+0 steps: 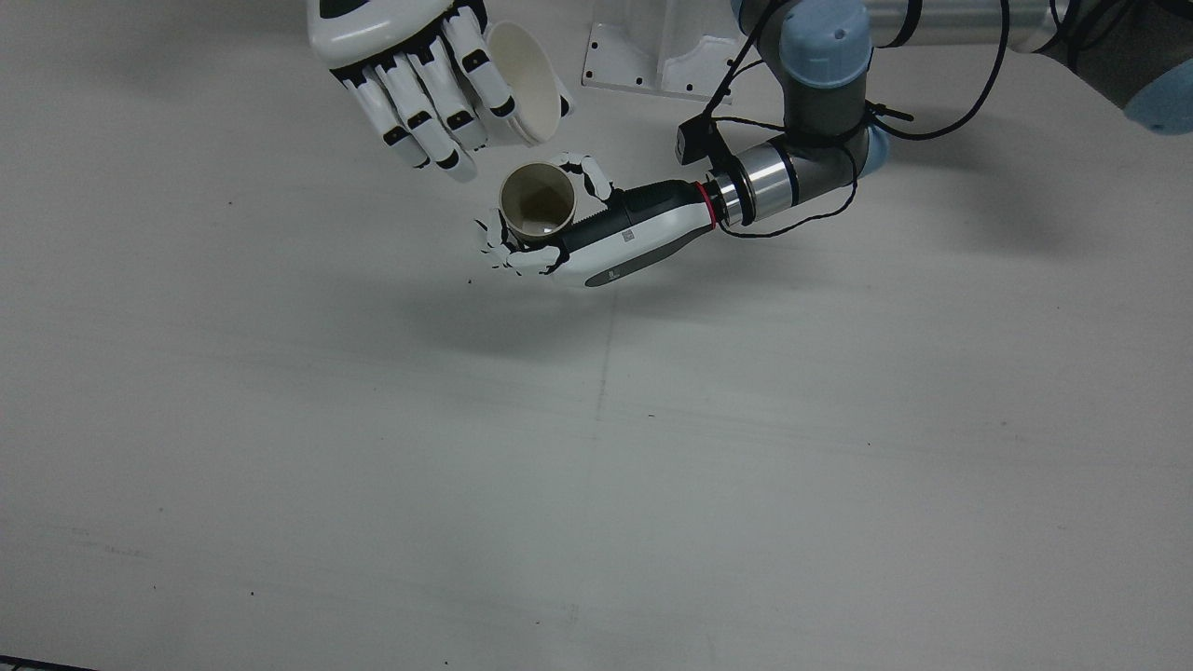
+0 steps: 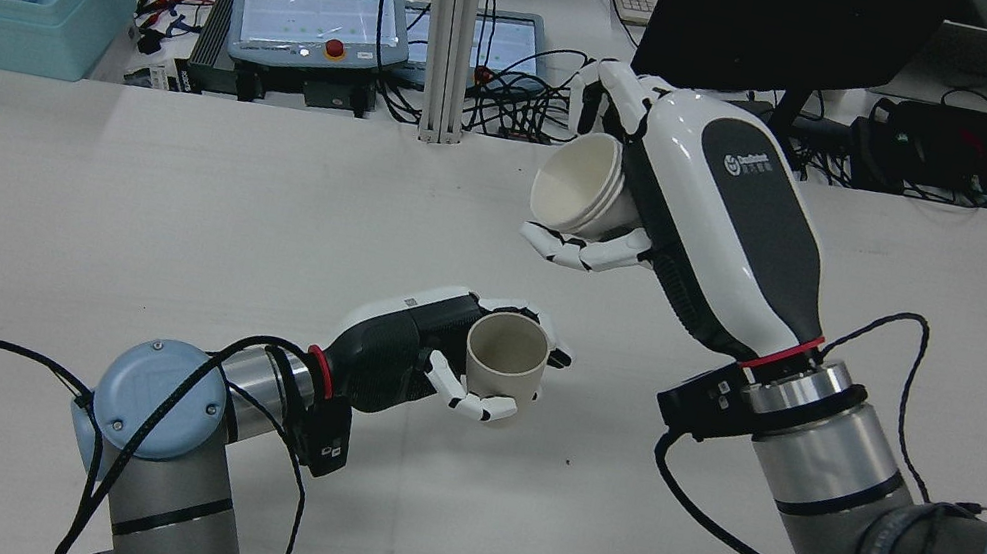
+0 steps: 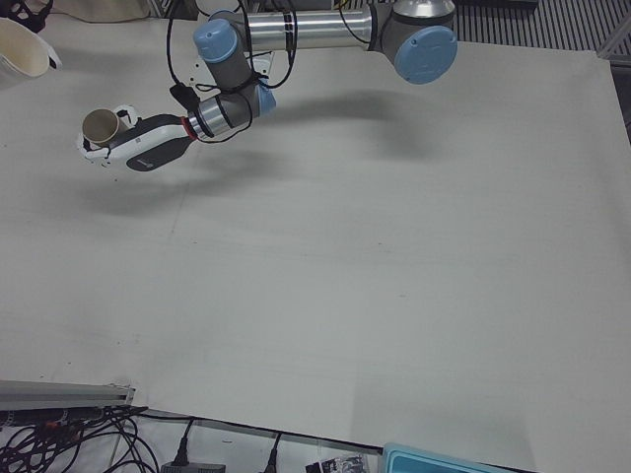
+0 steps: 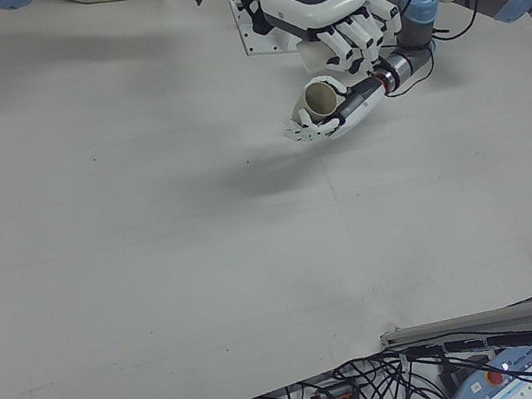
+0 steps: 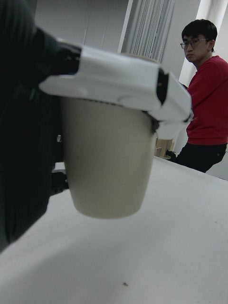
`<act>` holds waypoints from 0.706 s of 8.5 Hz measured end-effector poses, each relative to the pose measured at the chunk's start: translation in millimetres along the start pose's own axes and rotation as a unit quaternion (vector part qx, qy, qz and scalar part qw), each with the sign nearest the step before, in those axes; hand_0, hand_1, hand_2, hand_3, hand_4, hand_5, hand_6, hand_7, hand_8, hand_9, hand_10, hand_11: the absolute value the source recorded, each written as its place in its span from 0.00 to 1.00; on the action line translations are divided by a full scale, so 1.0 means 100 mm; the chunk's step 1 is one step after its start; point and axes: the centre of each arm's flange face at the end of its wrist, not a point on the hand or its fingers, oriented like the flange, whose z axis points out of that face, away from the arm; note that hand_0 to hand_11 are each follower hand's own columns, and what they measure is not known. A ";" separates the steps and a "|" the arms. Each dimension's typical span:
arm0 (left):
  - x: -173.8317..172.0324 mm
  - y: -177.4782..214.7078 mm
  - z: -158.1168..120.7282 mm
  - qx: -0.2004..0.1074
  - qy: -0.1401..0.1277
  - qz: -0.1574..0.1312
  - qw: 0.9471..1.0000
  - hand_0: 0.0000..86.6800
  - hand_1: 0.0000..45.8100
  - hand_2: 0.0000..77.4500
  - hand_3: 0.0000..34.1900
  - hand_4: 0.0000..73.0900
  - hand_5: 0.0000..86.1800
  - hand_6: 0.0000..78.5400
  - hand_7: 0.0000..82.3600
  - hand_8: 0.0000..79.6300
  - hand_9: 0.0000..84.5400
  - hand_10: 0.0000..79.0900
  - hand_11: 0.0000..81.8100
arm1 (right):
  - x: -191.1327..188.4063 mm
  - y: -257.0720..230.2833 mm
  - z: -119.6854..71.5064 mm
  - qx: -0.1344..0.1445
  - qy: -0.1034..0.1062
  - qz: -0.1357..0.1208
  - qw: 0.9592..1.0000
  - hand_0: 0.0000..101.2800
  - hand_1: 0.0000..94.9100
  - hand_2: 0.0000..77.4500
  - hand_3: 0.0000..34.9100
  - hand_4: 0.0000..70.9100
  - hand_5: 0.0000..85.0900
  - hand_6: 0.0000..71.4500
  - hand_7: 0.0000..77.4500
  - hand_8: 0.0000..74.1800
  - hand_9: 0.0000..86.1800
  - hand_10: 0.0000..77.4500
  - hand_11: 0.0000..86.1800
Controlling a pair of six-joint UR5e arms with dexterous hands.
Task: Pour water
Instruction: 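Tilt the white cup over the beige cup's opening with the right hand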
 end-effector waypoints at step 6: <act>1.06 -0.40 -0.11 0.021 0.053 0.012 0.998 0.92 0.49 0.57 0.00 0.28 0.61 0.39 0.35 0.27 0.30 0.28 0.45 | -0.43 -0.98 -0.36 0.026 0.010 -0.078 0.997 0.50 0.13 0.39 0.00 0.13 0.82 0.70 0.87 0.46 0.56 0.58 0.75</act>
